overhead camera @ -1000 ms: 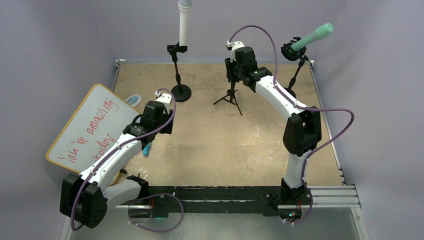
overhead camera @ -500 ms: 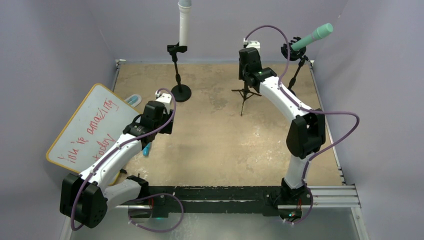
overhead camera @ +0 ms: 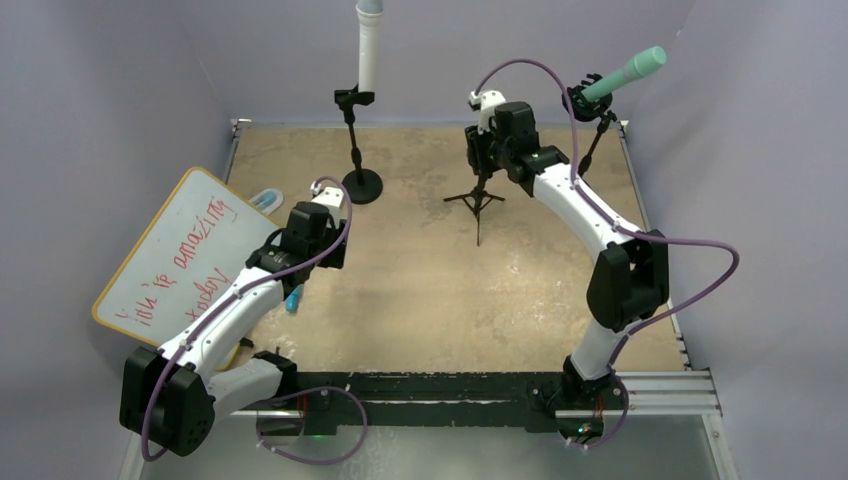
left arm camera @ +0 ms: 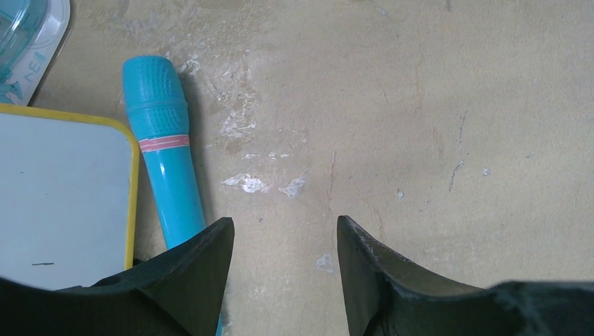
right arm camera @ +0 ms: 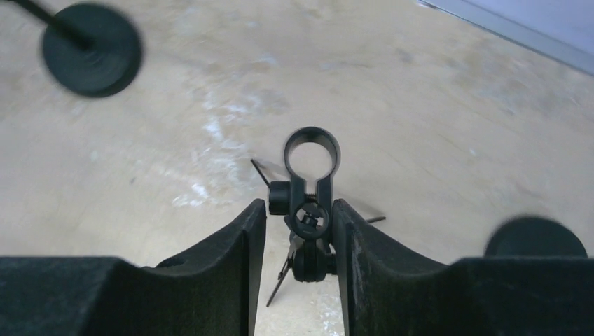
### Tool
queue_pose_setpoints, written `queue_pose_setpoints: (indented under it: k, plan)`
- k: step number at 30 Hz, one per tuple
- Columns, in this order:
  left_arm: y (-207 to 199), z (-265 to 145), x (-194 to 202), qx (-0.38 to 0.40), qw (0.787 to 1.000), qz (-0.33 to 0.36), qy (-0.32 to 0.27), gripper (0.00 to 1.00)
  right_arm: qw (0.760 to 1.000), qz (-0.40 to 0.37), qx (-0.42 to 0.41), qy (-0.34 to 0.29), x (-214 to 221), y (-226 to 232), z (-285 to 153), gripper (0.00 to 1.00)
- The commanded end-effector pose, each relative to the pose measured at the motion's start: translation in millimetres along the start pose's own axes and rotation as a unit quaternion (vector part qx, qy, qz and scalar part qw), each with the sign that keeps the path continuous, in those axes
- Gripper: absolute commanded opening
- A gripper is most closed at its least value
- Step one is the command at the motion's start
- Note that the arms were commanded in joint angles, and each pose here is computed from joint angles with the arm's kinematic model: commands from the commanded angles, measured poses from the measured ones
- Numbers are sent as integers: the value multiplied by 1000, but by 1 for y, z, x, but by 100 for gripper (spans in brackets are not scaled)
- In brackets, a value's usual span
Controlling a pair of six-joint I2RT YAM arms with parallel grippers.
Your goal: Remove the microphone from the stand
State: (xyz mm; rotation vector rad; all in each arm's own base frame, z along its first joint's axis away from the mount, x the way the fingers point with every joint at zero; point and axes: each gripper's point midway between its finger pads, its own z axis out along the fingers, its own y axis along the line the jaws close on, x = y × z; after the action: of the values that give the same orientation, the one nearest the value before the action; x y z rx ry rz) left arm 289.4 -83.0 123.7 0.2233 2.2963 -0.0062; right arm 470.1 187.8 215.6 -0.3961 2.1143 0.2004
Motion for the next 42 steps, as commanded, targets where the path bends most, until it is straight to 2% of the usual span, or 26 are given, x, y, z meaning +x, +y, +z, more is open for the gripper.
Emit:
queue_pose_setpoints:
  k: [1,9,15,19,22,26,30,33,36,38,42]
  plan:
    - [-3,-5,-20,8,1000,-15,-23,54,986,-102,-128,-33,-10,42,-11,43]
    - [-3,-3,-19,9,1000,-15,-19,54,974,-128,-184,-27,-5,59,-6,50]
    - [-4,-2,-17,9,1000,-15,-15,54,956,-142,-253,-31,-2,80,-16,68]
    - [-4,-1,-17,10,1000,-14,-12,54,952,-143,-269,-26,-2,85,-23,73]
    - [-5,0,-16,10,1000,-14,-10,54,962,-125,-240,-24,-6,76,-26,73]
    - [-5,0,-15,11,1000,-13,-9,54,986,-71,-133,-75,-40,45,-33,78]
    - [-5,1,-16,12,1000,-13,-8,54,989,-3,-53,-138,-79,20,-67,80]
    - [-6,0,-16,12,1000,-14,-7,54,983,54,-12,-175,-90,5,-94,81]
    - [-6,0,-16,12,1000,-14,-8,54,981,103,42,-162,-63,-13,-100,74]
    - [-6,0,-15,14,1000,-13,-7,54,980,125,45,-146,-37,-13,-99,70]
    - [-7,1,-15,16,1000,-13,-6,54,972,210,65,-79,37,-13,-89,58]
